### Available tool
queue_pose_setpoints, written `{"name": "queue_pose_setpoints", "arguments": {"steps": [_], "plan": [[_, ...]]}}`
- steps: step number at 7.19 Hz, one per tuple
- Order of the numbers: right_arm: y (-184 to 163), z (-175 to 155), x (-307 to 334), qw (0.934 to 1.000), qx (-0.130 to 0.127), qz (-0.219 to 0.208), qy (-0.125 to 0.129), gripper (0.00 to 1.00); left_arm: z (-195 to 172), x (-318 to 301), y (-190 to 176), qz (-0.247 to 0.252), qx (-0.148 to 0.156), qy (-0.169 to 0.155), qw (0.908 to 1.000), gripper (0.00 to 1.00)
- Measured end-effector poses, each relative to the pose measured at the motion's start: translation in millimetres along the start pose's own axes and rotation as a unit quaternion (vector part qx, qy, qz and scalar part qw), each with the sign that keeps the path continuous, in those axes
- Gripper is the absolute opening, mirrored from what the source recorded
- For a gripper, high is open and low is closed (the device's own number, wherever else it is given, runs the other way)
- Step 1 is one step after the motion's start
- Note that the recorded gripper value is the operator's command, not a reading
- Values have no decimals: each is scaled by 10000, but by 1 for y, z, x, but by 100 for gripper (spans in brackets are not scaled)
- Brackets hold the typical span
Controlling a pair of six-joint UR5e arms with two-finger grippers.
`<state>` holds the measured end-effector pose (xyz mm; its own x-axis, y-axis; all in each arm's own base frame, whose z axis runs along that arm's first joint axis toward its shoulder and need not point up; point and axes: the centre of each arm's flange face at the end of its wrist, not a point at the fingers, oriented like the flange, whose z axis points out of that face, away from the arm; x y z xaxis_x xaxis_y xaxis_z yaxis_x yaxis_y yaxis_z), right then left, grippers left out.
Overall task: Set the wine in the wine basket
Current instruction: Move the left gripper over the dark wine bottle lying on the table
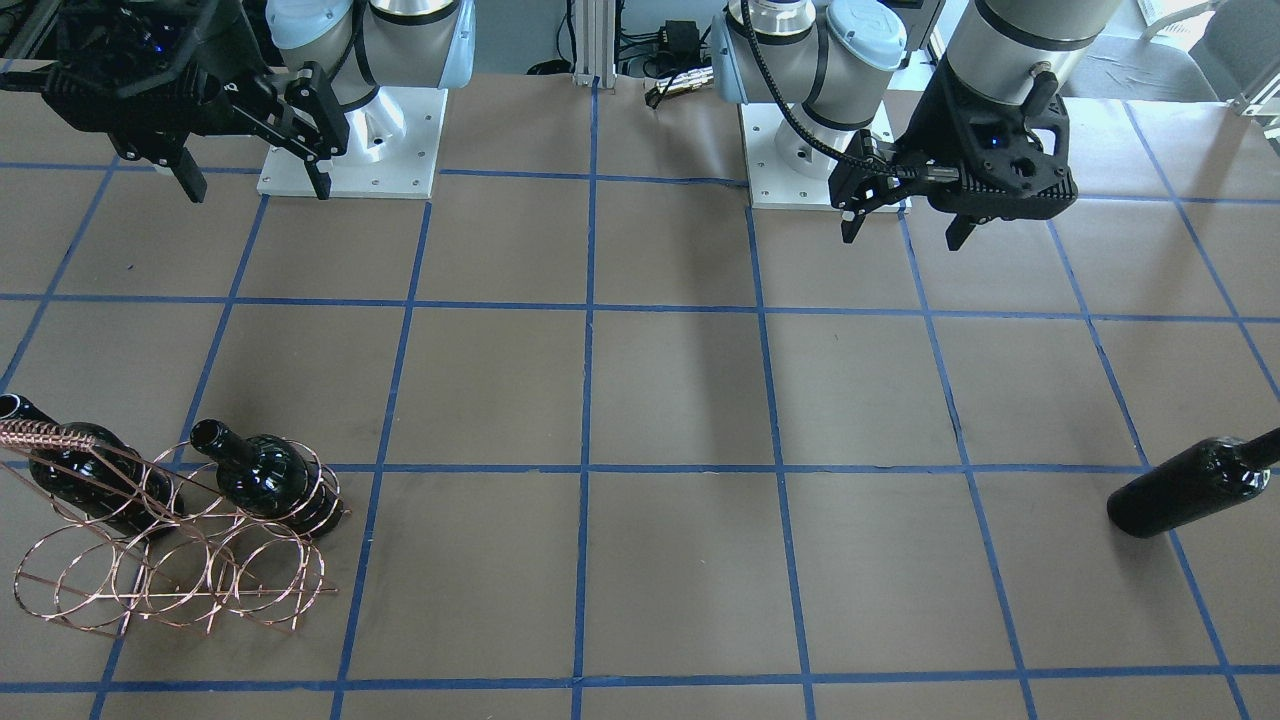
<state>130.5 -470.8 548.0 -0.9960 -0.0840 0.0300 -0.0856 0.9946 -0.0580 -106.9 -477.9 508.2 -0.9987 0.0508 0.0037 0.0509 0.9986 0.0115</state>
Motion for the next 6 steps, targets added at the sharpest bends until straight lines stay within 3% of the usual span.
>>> {"name": "queue_pose_setpoints", "arguments": {"steps": [6], "plan": [[-1, 0, 1, 10000, 5, 9, 9, 100, 2, 1, 6, 94, -17, -13, 10000, 99]]}}
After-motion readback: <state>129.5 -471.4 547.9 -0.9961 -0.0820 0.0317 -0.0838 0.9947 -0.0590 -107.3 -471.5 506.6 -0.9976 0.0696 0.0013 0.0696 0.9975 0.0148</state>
